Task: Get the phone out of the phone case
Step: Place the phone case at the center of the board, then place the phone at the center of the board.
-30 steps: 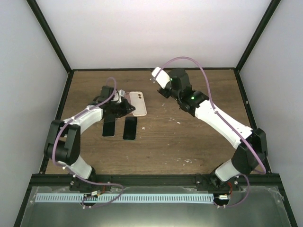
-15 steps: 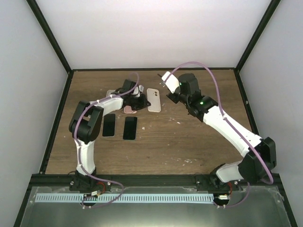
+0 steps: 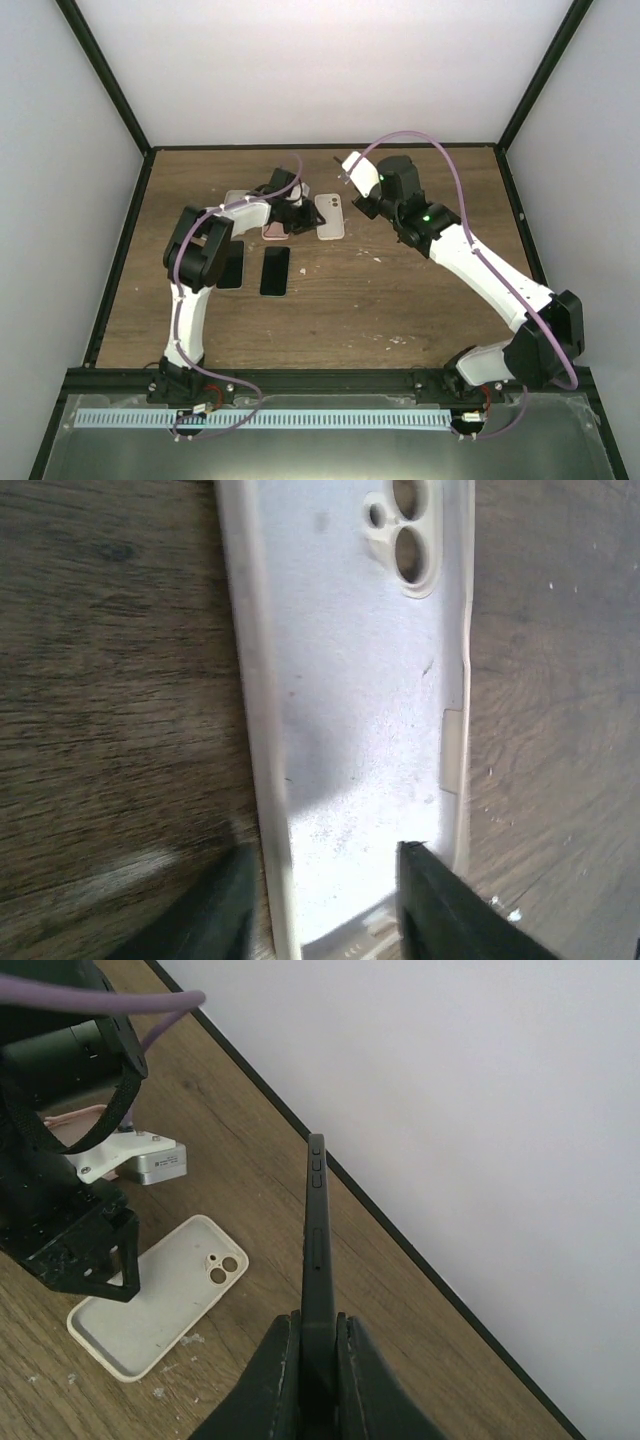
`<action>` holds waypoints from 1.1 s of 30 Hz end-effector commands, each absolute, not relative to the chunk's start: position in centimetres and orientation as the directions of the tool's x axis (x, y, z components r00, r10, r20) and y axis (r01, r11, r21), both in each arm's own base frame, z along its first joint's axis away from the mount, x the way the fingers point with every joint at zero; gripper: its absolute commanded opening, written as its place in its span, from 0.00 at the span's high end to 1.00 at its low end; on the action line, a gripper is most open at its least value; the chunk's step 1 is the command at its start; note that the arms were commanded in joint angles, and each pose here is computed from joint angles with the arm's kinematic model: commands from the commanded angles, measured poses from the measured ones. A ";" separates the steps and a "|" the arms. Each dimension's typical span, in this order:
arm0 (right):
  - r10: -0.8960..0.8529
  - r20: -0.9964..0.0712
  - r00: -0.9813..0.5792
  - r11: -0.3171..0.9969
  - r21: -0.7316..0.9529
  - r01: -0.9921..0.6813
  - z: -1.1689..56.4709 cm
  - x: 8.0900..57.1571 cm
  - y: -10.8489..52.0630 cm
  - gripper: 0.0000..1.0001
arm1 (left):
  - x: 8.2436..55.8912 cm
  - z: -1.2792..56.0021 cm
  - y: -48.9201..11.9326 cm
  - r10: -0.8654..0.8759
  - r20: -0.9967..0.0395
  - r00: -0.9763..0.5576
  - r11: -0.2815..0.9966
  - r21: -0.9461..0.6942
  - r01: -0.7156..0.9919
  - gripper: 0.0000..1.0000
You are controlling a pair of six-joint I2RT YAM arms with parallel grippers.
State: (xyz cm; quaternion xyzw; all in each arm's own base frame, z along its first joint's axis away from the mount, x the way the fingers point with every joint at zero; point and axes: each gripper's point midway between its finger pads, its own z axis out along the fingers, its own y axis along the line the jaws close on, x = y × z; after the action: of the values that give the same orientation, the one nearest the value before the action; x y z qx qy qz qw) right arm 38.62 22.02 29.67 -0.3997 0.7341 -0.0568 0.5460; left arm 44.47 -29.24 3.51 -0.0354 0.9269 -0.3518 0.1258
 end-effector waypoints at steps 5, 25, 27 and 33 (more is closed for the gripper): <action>-0.630 -0.776 -0.023 0.687 -0.543 -0.483 31.6 39.7 22.4 0.99 | 44.7 7.4 -29.5 -0.152 -0.258 -0.954 0.736 -0.673 0.065 0.23; -0.814 -0.557 0.164 0.502 -0.817 -0.282 29.6 39.9 26.4 0.99 | 44.1 25.0 -22.7 -0.391 -0.290 -0.874 0.372 -0.918 0.138 0.02; -0.829 -0.529 0.183 0.477 -0.839 -0.264 29.5 39.5 27.2 0.99 | 43.7 25.3 -22.9 -0.395 -0.258 -0.882 0.334 -0.934 0.124 0.07; -0.857 -0.456 0.240 0.412 -0.886 -0.214 29.7 38.5 29.4 0.99 | 43.4 25.3 -23.4 -0.401 -0.190 -0.896 0.288 -0.955 0.073 0.17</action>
State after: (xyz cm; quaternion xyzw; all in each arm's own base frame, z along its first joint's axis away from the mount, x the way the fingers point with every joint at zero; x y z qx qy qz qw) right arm 38.48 28.62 25.20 -0.5130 0.6022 -0.2210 0.5704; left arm 43.95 -22.73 23.96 -0.1049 0.7936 -0.5587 0.2170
